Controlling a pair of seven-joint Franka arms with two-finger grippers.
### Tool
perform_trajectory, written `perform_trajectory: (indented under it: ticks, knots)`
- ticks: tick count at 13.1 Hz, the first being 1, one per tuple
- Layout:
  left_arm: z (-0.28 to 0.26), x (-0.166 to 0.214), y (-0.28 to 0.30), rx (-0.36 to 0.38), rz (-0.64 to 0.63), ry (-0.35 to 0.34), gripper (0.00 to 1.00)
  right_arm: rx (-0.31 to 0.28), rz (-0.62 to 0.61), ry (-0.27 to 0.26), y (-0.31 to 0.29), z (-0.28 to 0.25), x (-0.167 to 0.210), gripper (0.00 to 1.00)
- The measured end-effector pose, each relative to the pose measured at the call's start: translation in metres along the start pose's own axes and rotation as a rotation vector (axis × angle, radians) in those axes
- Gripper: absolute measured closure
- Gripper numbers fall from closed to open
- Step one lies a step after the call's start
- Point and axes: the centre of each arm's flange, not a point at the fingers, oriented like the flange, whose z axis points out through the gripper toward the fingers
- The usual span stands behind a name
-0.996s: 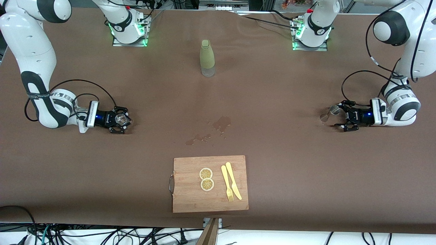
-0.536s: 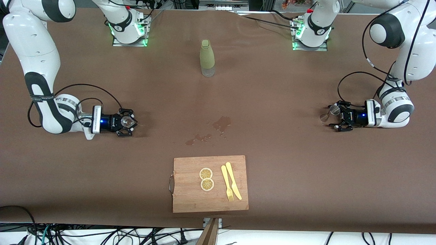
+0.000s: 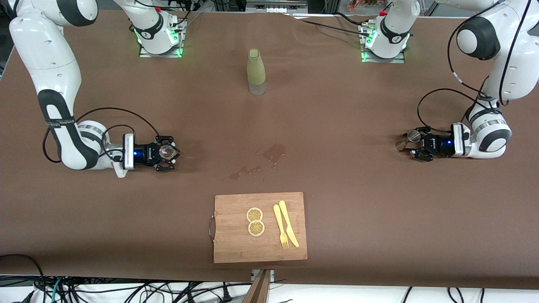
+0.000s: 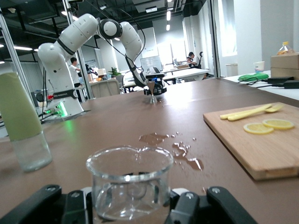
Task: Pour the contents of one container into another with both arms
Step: 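Grasp the glass cup with the right gripper while the left gripper grasps the jigger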
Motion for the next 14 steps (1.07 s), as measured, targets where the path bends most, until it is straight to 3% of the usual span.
perform_trajectory:
  ticks: [1, 4, 10, 14]
  knots:
    - [0.0, 0.0, 0.0, 0.0, 0.0, 0.0, 0.45, 0.019, 0.015, -0.003, 0.008, 0.013, 0.013, 0.88]
    - [-0.001, -0.001, 0.001, 0.001, -0.001, 0.0, 0.8, 0.064, 0.038, -0.026, 0.031, 0.044, 0.053, 0.88]
    - [-0.001, 0.0, -0.002, 0.0, 0.004, -0.005, 0.79, 0.095, 0.079, 0.041, 0.047, 0.098, 0.102, 0.88]
    - [0.023, 0.017, -0.027, -0.047, 0.047, 0.001, 0.79, 0.087, 0.104, -0.028, 0.064, 0.153, 0.146, 0.88]
